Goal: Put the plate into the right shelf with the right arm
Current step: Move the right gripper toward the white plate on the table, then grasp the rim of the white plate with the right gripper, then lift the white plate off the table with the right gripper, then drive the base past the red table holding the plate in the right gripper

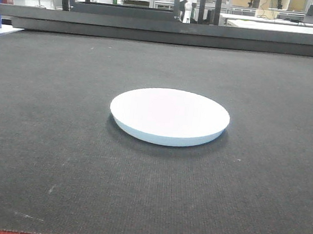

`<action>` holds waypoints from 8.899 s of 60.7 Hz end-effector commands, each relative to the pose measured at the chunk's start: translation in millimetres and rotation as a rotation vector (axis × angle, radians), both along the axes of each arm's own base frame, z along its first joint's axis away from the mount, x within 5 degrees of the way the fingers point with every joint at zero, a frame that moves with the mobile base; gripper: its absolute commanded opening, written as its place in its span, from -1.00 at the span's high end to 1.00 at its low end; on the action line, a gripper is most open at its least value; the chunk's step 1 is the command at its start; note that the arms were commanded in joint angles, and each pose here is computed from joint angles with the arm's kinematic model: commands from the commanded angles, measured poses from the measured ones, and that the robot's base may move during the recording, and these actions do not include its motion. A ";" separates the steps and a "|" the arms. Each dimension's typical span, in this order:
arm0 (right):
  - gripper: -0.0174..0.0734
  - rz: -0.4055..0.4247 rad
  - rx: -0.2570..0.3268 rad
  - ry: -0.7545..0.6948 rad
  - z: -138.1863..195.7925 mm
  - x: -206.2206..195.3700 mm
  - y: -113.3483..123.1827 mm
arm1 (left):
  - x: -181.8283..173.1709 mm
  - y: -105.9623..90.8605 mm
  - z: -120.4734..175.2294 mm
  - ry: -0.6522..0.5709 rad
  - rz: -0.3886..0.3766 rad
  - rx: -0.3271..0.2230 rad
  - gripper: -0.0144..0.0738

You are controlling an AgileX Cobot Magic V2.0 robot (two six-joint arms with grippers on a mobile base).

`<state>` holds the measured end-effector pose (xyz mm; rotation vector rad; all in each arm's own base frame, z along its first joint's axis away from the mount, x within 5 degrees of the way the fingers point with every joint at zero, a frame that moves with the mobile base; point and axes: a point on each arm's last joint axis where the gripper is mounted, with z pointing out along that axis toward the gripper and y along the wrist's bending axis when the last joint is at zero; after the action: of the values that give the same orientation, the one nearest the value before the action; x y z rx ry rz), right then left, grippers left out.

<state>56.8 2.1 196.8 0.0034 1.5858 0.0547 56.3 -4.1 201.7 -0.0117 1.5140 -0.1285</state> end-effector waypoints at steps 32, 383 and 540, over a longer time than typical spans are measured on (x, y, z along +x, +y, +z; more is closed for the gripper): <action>0.51 -0.013 0.005 -0.110 10.8 -1.7 -1.0 | -1.6 0.2 7.2 -0.098 0.001 -0.013 0.78; 0.50 0.356 0.049 -0.215 186.9 -9.0 14.7 | -1.6 0.2 7.2 -0.098 0.001 -0.013 0.78; 0.50 0.357 0.048 -0.211 185.8 -8.3 15.1 | -1.2 0.1 7.0 -0.094 0.001 -0.012 0.78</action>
<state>50.3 15.9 368.1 -0.2267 1.4610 0.3516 56.3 -4.1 201.7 -0.0117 1.5140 -0.1285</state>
